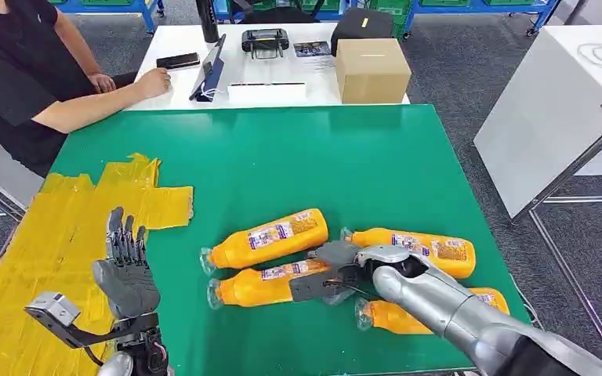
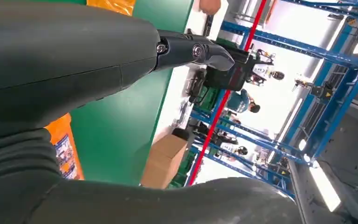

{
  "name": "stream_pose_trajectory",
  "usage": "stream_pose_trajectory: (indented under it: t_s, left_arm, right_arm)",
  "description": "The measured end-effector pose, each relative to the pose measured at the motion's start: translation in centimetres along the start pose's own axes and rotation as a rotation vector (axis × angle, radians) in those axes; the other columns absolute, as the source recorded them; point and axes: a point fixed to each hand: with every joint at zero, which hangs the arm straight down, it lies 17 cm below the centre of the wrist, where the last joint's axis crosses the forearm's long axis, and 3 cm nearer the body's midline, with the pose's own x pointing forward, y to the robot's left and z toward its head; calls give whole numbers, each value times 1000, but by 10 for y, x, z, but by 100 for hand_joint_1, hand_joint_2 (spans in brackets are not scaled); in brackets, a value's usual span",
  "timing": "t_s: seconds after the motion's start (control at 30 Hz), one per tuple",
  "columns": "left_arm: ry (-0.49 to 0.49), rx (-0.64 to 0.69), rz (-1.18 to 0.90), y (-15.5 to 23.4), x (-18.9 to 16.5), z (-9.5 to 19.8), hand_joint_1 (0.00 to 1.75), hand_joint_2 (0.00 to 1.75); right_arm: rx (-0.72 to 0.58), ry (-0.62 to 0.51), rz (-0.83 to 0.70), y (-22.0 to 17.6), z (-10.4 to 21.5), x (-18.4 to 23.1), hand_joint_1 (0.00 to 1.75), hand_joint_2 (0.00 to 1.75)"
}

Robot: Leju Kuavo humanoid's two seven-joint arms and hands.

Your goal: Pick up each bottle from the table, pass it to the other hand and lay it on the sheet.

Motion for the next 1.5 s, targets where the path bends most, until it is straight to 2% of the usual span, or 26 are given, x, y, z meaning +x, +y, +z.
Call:
stream_pose_trajectory:
  t_s: [0.3, 0.43, 0.53, 0.6, 0.67, 0.8, 0.93, 1.5]
  left_arm:
    - [5, -5, 10, -4, -2, -1, 0, 0]
    - [-23, 45, -6, 9, 4, -1, 0, 0]
    - [-74, 127, -41, 35, 20, 3, 0, 0]
    - [-108, 184, -63, 54, 33, 6, 0, 0]
    - [-169, 287, -76, 85, 55, 11, 0, 0]
    - [-242, 390, -121, 125, 83, 15, 0, 0]
    - [-265, 429, -160, 146, 95, 18, 0, 0]
    - [-271, 459, -175, 156, 98, 22, 0, 0]
  right_arm:
    - [13, -13, -33, -1, 0, 3, 175, 175]
    - [-212, -38, -175, -18, -8, 10, 175, 175]
    - [-376, -122, -297, -21, -3, 36, 175, 175]
    - [-403, -168, -373, -1, 3, 57, 175, 175]
    - [-458, -217, -427, -5, 19, 83, 175, 175]
    - [-490, -258, -473, -12, 33, 97, 175, 175]
    - [-515, -286, -513, -13, 43, 102, 175, 175]
    - [-560, -315, -548, -21, 57, 107, 175, 175]
